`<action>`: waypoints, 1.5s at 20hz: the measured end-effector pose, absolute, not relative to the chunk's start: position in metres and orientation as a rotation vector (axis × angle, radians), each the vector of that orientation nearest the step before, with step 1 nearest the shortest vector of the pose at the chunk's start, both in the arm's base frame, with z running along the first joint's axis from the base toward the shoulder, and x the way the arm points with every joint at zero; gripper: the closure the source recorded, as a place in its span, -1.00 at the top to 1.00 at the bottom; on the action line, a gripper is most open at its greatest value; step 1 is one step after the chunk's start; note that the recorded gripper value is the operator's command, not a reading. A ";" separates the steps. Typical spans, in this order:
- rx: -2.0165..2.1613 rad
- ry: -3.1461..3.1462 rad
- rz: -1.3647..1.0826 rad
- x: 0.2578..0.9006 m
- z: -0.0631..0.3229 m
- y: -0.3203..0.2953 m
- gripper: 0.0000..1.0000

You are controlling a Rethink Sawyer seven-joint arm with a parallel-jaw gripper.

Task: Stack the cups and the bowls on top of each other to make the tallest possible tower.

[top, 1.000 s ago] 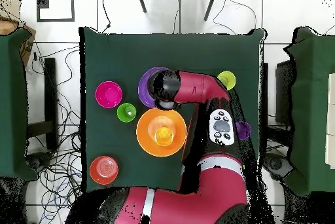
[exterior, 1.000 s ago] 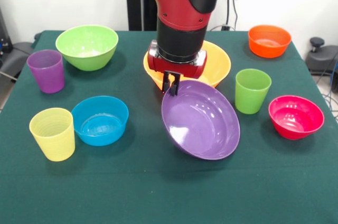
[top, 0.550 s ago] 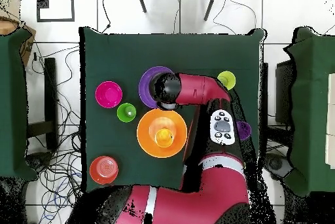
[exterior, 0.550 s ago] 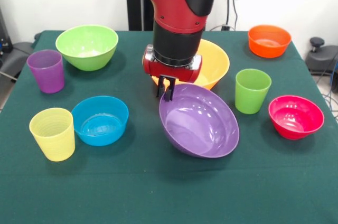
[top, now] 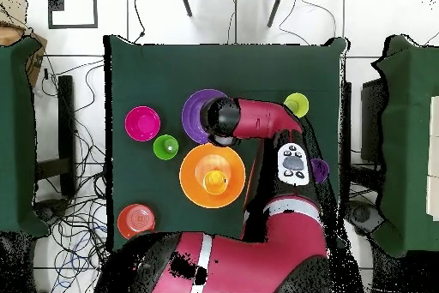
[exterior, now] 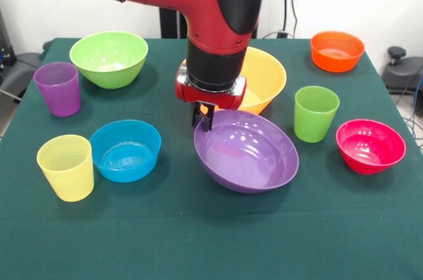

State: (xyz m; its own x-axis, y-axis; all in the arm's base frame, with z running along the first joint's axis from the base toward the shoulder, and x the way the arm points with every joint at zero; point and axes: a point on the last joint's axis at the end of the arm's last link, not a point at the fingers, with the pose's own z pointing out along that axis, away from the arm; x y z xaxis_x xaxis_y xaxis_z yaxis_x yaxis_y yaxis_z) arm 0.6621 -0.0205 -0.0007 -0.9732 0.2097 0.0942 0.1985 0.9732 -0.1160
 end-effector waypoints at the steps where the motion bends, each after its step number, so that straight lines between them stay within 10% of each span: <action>1: -0.315 -3.022 0.168 0.667 -0.003 -0.023 -1.00; 30: -0.295 -3.081 0.218 0.702 -0.014 -0.026 -1.00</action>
